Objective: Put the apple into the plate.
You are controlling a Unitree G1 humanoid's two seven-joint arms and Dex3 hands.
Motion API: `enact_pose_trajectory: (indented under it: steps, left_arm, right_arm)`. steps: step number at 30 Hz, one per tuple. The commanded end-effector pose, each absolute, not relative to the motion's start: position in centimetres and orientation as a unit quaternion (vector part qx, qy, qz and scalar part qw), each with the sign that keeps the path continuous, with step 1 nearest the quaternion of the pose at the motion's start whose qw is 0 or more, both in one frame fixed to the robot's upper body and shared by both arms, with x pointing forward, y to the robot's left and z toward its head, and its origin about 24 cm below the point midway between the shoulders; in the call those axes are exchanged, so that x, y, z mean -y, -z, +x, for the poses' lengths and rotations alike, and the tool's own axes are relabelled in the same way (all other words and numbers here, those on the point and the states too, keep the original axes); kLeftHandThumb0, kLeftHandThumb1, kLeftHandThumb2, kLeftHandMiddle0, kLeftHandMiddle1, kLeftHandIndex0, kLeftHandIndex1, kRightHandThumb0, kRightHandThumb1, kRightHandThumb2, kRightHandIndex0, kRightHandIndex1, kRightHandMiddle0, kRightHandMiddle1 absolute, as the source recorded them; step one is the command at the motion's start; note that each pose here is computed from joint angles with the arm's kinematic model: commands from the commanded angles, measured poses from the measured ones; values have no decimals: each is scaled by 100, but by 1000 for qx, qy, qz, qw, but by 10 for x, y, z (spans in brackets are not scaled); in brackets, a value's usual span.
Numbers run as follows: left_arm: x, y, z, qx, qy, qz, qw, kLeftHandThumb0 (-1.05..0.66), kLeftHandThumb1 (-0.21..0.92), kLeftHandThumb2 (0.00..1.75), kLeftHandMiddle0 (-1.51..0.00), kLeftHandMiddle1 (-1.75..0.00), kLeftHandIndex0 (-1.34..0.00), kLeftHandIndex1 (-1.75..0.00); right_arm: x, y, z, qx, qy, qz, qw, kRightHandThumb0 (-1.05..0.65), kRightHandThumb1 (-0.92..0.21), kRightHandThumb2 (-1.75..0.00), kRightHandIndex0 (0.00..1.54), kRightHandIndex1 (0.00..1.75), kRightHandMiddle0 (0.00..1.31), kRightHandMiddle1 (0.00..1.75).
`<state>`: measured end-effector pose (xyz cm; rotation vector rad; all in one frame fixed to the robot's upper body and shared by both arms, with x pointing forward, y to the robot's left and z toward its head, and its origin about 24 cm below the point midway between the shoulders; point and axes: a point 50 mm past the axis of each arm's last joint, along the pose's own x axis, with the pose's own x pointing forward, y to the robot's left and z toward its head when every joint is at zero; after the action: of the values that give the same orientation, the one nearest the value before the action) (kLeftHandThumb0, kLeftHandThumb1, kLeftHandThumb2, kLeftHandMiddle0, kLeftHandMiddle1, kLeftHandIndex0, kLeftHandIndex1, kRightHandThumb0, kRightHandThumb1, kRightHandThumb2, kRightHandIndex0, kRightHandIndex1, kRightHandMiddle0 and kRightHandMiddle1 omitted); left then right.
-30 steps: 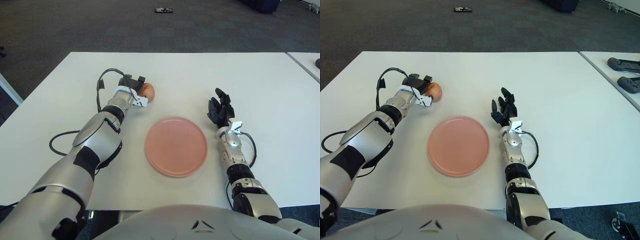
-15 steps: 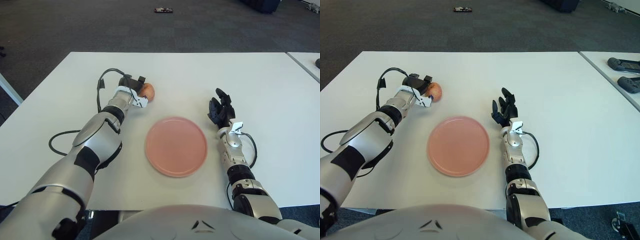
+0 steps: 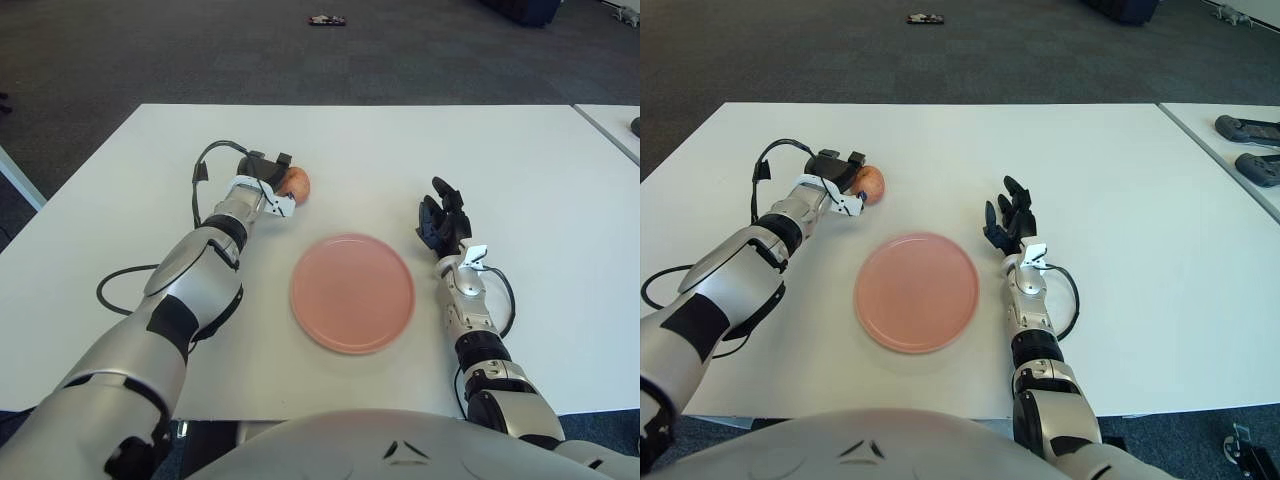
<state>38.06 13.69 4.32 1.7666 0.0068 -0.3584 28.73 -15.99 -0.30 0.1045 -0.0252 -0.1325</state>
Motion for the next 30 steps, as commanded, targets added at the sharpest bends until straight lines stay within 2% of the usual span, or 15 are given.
enact_pose_trajectory:
  steps: [1,5,16,22,30]
  left_arm:
    - [-138,-34,375,-10,164,755,635,-90,92,33,-36,-11,0,-88]
    - [-136,-35,375,-10,160,731,663,-90,92,32,-37,-11,0,-88]
    - [-131,-42,377,-26,144,569,810,-91,92,26,-32,-7,0,-79]
    - [-130,-42,377,-39,138,505,851,-91,92,23,-30,-6,0,-78]
    - [-128,-40,376,-60,135,469,871,-91,92,21,-27,-4,0,-73]
  right_arm:
    - [165,26,274,-48,81,53,994,-51,-75,-73,20,33,0,55]
    - [165,26,274,-46,83,51,994,-51,-75,-72,19,33,0,58]
    - [166,26,274,-46,87,48,994,-50,-73,-73,19,34,0,64]
    - [169,28,274,-48,91,47,994,-51,-73,-74,19,34,0,64]
    - [170,28,273,-44,98,42,993,-50,-71,-74,19,34,0,67]
